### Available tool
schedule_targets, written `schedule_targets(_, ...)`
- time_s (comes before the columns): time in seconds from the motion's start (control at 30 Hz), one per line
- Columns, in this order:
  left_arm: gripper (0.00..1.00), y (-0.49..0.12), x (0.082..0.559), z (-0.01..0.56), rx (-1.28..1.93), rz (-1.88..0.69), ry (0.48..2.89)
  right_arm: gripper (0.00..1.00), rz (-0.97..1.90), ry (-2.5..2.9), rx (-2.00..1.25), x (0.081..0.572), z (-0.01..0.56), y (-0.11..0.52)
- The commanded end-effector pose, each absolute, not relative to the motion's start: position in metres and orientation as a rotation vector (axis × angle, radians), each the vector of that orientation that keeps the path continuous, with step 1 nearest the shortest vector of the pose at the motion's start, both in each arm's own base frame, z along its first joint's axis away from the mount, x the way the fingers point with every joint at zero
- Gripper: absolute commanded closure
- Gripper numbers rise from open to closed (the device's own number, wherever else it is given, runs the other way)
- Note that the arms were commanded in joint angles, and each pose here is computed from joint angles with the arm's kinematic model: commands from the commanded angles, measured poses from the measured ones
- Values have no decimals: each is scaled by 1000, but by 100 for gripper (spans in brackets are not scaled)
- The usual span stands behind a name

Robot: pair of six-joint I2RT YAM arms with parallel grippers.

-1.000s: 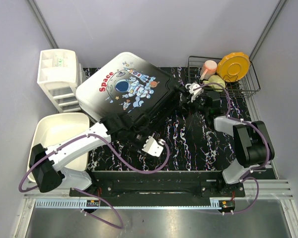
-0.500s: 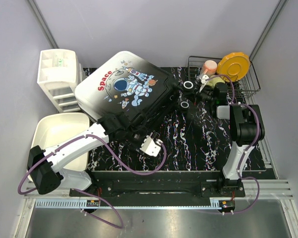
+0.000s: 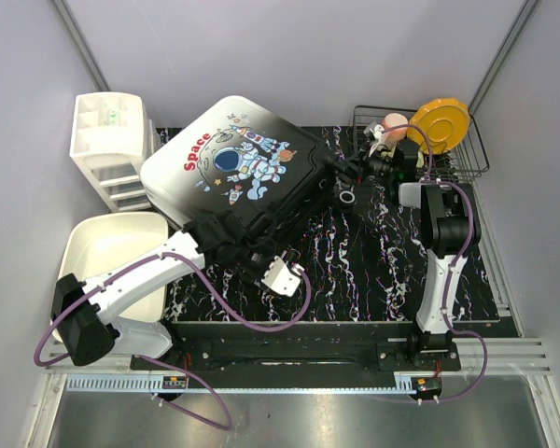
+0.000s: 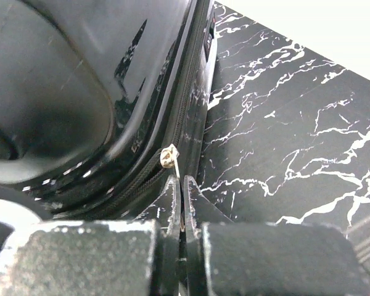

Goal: Open, take out, and arrange the luggage

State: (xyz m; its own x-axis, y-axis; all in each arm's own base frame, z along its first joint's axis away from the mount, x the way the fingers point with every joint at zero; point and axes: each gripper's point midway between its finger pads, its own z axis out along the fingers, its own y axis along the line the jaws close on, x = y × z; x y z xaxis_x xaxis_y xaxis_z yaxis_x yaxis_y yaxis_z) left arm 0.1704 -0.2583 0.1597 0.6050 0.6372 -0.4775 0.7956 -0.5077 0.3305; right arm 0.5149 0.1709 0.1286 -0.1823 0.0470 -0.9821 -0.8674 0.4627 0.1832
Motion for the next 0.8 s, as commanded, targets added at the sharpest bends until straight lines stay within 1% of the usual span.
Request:
schedule_targets(0.0,95,-193,107,115,2558,-671,1418,100,742,1388,-691,566,184,167)
schedule_targets(0.1,94,-195,110,115,2555,-660,1419,100,739,1395,-688,574,187,178)
schedule_targets(0.2,91,-198,115,115,2540,-635,1426,100,752,1418,-693,572,191,185)
schedule_targets(0.27,77,-203,123,120,2501,-600,1436,90,734,1449,-710,567,188,182)
schedule_targets(0.3,67,-206,129,122,2479,-568,1455,75,724,1468,-717,560,198,179)
schedule_targets(0.33,57,-207,131,124,2455,-558,1494,67,706,1496,-712,555,195,175)
schedule_targets(0.37,39,-213,137,132,2425,-540,1503,59,673,1504,-721,551,199,168)
schedule_targets(0.4,35,-215,142,135,2402,-519,1527,47,657,1516,-713,542,215,162)
schedule_targets(0.43,32,-218,145,140,2353,-514,1582,40,645,1538,-714,534,213,157)
schedule_targets(0.47,29,-224,151,149,2310,-506,1588,36,634,1552,-717,529,217,152)
schedule_targets(0.5,23,-226,154,154,2282,-500,1602,33,608,1547,-719,521,234,145)
schedule_targets(0.53,20,-229,157,160,2240,-498,1630,26,597,1617,-704,513,225,139)
schedule_targets(0.57,18,-233,162,172,2200,-487,1618,23,554,1623,-724,510,227,134)
schedule_targets(0.6,5,-233,166,177,2177,-471,1624,20,537,1659,-720,499,232,129)
schedule_targets(0.67,1,-235,175,194,2109,-447,1634,14,458,1670,-727,493,244,118)
schedule_targets(0.73,1,-231,183,208,2036,-426,1655,11,423,1738,-726,484,242,109)
schedule_targets(0.77,1,-232,189,220,1990,-417,1649,5,411,1741,-729,480,250,107)
